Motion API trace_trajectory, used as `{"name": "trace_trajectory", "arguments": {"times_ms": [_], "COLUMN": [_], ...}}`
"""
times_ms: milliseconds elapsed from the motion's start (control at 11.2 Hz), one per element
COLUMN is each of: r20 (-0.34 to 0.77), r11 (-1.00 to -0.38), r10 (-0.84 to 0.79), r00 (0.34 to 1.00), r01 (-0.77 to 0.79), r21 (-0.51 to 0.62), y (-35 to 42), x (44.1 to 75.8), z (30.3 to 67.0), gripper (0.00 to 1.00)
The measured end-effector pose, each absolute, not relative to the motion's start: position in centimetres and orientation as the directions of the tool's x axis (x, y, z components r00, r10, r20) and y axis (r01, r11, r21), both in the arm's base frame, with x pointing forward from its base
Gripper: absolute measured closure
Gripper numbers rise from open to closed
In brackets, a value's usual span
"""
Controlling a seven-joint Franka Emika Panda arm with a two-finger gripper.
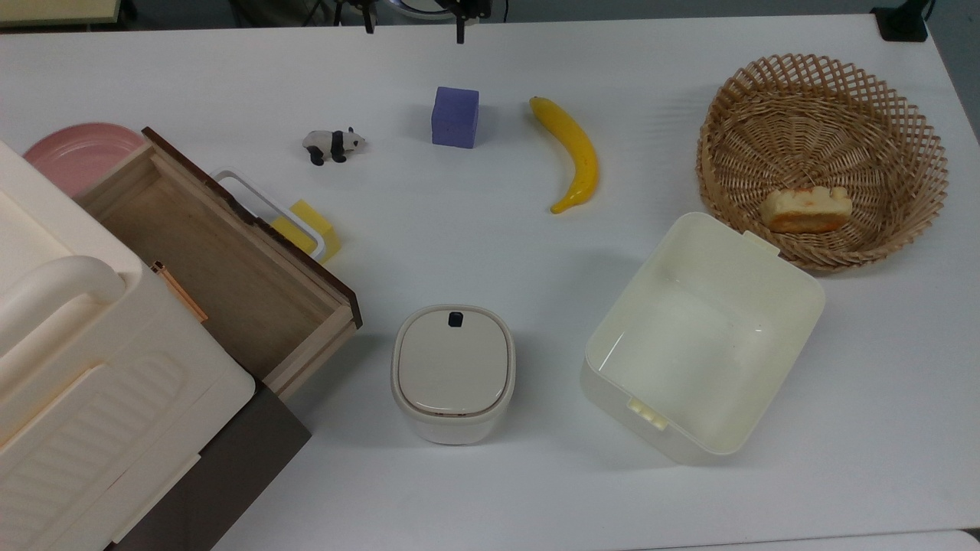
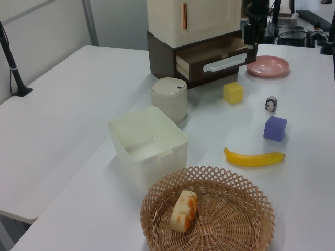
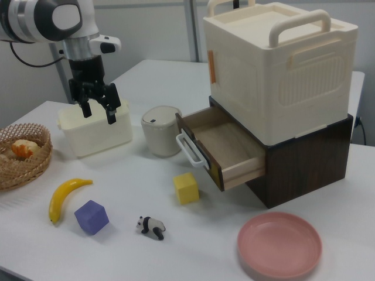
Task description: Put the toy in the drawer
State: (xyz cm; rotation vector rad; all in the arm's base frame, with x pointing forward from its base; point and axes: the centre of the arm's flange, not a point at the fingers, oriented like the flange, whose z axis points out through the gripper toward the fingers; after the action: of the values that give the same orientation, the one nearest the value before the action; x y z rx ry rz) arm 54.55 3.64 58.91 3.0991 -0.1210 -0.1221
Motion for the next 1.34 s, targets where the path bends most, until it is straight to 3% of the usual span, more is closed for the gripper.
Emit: {"name": "trace_trajectory", "arguments": {"times_ms": [1335], "r20": [-0.124], "r11": [-0.998], "r10": [-0.047], "r00": [0.991], "r01": [-0.043], "r21": [0.036], "y": [0.5], "x": [54.0], "z": [60.0], "gripper": [0.00]}}
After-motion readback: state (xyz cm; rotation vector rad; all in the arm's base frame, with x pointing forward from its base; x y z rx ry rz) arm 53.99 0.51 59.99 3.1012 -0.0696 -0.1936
